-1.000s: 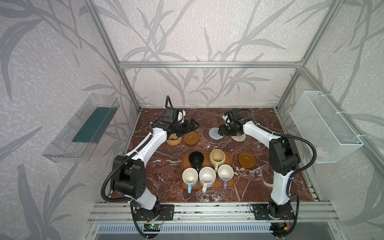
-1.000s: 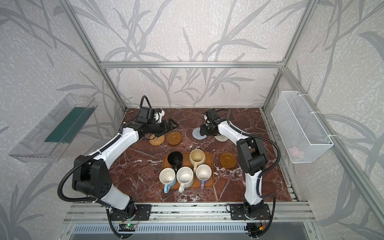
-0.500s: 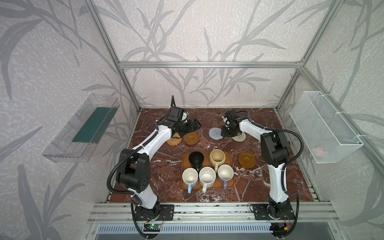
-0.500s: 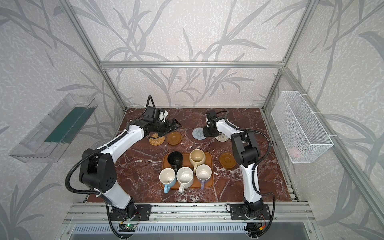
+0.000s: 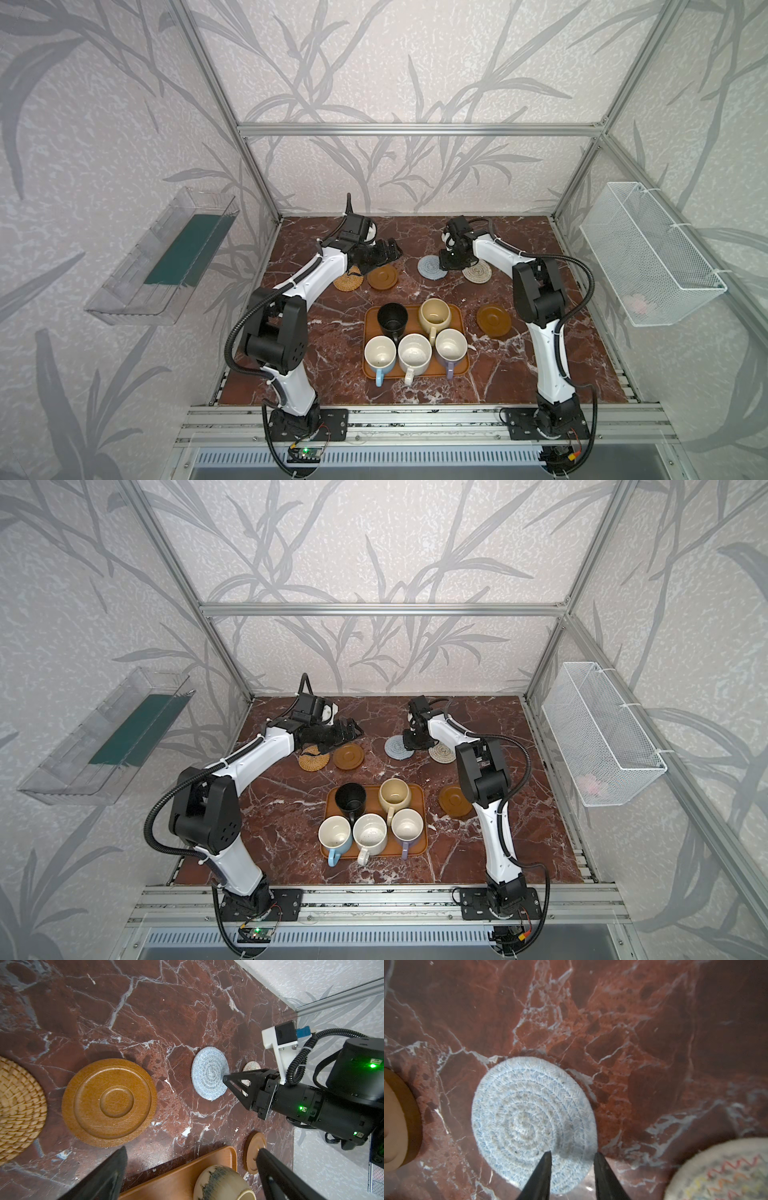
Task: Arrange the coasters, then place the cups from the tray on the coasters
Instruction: 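Lower the right gripper onto the blue-grey knitted coaster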
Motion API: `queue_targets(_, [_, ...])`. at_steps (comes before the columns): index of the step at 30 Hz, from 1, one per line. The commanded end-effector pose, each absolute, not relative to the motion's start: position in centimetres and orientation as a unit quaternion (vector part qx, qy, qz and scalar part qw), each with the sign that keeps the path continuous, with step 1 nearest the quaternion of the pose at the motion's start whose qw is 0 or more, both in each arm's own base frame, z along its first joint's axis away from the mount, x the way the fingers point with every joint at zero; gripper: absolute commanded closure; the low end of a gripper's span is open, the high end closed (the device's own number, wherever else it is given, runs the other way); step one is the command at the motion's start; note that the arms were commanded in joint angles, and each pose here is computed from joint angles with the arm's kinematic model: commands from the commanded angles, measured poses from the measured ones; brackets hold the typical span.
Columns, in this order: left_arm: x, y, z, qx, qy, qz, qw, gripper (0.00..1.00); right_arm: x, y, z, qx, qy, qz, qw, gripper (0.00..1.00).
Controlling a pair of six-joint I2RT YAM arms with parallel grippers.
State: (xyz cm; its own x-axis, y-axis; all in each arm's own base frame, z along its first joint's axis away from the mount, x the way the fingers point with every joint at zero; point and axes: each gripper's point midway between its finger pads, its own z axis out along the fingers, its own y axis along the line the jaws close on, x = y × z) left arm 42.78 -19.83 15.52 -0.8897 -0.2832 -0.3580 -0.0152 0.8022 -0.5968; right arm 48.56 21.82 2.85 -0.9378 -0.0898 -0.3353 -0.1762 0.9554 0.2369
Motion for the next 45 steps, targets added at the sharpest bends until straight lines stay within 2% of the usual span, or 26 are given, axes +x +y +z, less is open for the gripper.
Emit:
queue_targets(1, [43.6, -20.0, 16.1, -0.090, 0.919, -0.306, 0.231, 0.01, 48.5, 21.3, 2.6, -0.074, 0.979, 0.117, 0.152, 0.65])
queue_targets(19, [44.0, -20.1, 15.4, -0.093, 0.921, -0.305, 0.225, 0.01, 47.8, 21.9, 0.9, -0.132, 0.979, 0.099, 0.116, 0.64])
queue_targets(34, [43.7, -19.6, 15.0, -0.095, 0.926, -0.289, 0.225, 0.01, 45.5, 26.7, 1.3, -0.191, 0.970, 0.106, 0.105, 0.69])
queue_targets(45, [43.4, -19.2, 15.0, -0.092, 0.929, -0.279, 0.227, 0.01, 44.6, 26.7, 1.7, -0.173, 0.976, 0.086, 0.098, 0.70])
